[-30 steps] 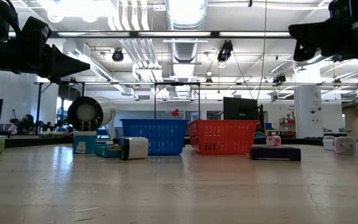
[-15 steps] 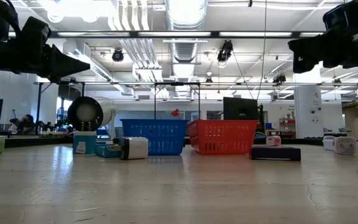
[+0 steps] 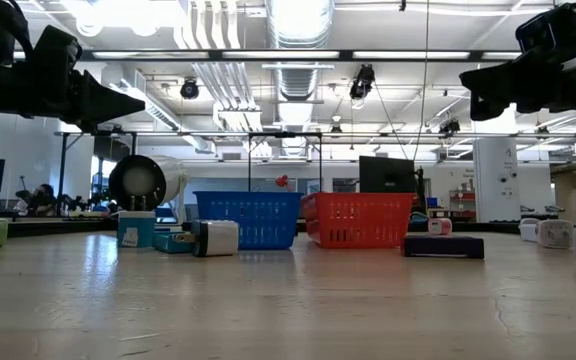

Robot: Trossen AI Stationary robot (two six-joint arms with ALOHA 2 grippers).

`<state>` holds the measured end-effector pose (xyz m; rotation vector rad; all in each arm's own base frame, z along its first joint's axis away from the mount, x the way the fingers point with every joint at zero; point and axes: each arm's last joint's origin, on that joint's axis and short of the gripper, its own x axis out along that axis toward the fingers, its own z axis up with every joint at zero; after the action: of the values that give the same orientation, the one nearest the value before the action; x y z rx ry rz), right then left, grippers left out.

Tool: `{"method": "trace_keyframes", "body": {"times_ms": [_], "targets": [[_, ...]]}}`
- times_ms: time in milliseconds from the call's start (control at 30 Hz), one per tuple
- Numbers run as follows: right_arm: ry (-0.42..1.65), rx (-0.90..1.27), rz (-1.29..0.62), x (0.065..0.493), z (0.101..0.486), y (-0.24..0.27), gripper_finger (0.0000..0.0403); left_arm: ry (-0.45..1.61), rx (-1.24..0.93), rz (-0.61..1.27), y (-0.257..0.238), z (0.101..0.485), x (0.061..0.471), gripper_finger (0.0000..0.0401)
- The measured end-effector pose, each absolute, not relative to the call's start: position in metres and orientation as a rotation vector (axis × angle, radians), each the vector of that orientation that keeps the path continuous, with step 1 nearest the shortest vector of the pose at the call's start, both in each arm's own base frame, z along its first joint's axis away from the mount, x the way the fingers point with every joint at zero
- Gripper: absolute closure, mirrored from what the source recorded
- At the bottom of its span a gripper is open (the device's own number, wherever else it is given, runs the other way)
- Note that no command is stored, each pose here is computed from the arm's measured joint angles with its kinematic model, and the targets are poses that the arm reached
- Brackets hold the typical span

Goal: Pick & Place Office items
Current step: Put the dark blue digital clock into the blue bin

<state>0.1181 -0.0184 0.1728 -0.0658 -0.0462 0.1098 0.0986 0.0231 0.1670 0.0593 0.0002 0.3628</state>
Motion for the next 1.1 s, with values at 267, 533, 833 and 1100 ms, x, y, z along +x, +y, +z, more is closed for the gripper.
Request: {"method": "trace_keyframes", "body": {"times_ms": [267, 533, 833, 1100], "targets": [[-0.032, -0.053, 0.112, 0.1182, 0.1715, -0.0183, 0.0394, 0.003, 0.181, 0.364, 0.0231, 0.1689, 0.0986, 0.0392], [-0.032, -0.053, 0.112, 0.1182, 0.1715, -0.0183, 0.0394, -0.023, 0.103, 0.363, 0.0230, 0.1700, 0.0986, 0.0392], [-0.033, -0.047, 0.104, 0.1182, 0.1717, -0.0186, 0.0394, -0.024, 0.096, 0.362, 0.0230, 0.1700, 0.0986, 0.0392], [-0.033, -0.052, 0.103, 0.1182, 0.1717, -0.0186, 0.0394, -0.023, 0.096, 0.361, 0.0230, 0.1700, 0.0986, 0.0392]]}}
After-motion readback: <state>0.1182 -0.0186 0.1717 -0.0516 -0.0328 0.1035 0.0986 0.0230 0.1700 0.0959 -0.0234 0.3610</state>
